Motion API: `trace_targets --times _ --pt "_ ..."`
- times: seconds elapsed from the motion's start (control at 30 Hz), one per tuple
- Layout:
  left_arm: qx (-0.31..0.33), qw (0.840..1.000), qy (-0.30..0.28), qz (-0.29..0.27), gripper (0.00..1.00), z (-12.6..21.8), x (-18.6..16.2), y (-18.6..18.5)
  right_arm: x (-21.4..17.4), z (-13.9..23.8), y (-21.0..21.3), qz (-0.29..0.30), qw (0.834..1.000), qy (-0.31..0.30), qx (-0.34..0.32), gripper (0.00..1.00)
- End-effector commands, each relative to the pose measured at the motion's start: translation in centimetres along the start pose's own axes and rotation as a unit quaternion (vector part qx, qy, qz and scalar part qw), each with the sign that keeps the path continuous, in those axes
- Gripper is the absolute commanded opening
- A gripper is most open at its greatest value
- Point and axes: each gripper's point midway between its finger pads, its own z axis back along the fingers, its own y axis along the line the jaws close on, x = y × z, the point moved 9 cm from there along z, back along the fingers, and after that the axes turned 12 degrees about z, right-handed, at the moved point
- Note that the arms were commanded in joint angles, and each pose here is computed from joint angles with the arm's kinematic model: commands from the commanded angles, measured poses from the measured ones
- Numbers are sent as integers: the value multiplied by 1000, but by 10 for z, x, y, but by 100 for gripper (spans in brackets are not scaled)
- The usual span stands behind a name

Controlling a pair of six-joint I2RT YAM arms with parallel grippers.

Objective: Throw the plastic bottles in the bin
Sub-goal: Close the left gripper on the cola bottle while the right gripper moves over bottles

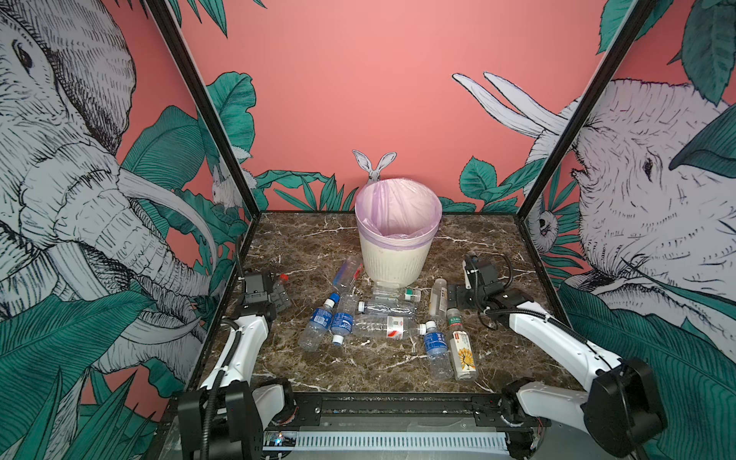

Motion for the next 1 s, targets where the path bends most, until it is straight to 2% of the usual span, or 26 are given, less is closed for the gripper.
trace_targets --times 0.0,0.23,0.4,0.5,0.63,0.87,0.97 --pt "-2 1000 20 16 100 -9 -4 1 -3 -3 0 -1 1000 -1 -8 98" --pt "-2 999 33 23 100 -19 -1 0 -2 -3 -1 -1 1000 -3 -10 98" --pt "-33 995 89 23 99 -35 -7 -11 -1 -2 0 -3 1000 -5 -7 98" --pt "-54 991 122 16 95 -43 -11 -17 -1 -1 0 -4 1000 -7 -8 98" --pt "-69 988 134 16 95 -44 -15 -21 -4 -1 -1 -5 1000 -6 -7 98" --pt "-55 988 137 -50 94 -33 -21 -34 -5 -3 1 -11 1000 -5 -2 98" --pt "-53 986 140 -78 91 -33 -24 -40 -4 -5 1 -13 1000 -3 0 97"
